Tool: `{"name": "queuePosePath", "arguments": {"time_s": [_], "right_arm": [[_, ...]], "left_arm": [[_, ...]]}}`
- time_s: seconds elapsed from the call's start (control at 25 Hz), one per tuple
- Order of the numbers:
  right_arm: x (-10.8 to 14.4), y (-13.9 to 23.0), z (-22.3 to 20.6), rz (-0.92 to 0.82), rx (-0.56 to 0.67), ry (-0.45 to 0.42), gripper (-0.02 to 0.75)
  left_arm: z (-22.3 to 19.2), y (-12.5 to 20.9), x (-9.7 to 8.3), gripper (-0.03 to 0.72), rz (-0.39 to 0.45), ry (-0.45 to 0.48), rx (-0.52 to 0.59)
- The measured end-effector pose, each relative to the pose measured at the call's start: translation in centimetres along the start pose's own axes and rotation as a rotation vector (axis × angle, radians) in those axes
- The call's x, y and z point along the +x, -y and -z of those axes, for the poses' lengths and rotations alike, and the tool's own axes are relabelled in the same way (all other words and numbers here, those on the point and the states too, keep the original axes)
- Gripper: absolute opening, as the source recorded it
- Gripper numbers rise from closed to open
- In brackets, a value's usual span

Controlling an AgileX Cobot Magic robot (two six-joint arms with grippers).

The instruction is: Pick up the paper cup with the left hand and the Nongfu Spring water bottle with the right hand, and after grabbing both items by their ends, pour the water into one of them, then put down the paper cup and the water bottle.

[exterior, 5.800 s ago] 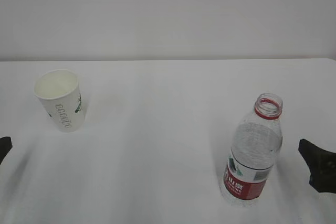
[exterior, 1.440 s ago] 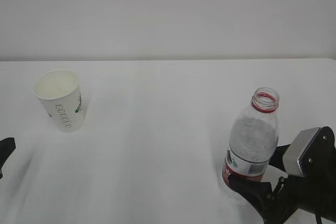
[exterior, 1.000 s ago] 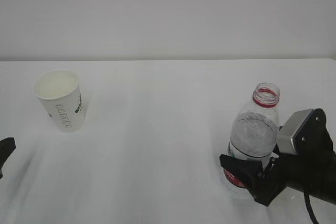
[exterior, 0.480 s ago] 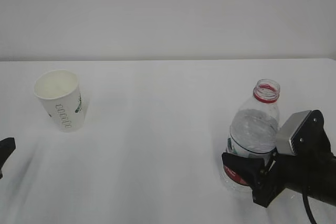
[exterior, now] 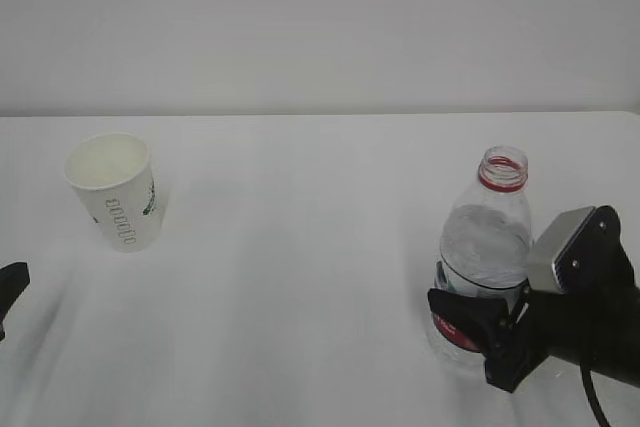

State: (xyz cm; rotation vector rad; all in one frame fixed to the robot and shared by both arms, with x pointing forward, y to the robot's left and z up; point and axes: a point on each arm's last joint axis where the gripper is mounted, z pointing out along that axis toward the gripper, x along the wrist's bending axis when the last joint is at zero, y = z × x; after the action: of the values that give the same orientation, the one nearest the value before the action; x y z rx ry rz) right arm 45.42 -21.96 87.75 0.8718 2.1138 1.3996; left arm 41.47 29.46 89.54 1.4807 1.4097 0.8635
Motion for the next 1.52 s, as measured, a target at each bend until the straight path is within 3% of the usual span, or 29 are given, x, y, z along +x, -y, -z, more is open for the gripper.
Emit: {"name": "queuePosePath", "arguments": {"time_s": [0.88, 1.32, 1.52], "right_arm": [[-3.0, -4.0, 2.5, -0.038, -0.152, 0.376, 0.458], [-4.4, -4.5, 4.2, -0.076, -0.179, 0.594, 0.458], [-4.8, -4.4, 4.5, -0.098, -0.178, 0.645, 0.458]], "left_arm": [[0.0, 0.0, 0.0, 0.516, -0.002, 0.005, 0.001], [0.0, 0.1, -0.5, 0.516, -0.023, 0.05, 0.005], [-0.3, -0.2, -0.7, 0.516, -0.036, 0.085, -0.003]]}}
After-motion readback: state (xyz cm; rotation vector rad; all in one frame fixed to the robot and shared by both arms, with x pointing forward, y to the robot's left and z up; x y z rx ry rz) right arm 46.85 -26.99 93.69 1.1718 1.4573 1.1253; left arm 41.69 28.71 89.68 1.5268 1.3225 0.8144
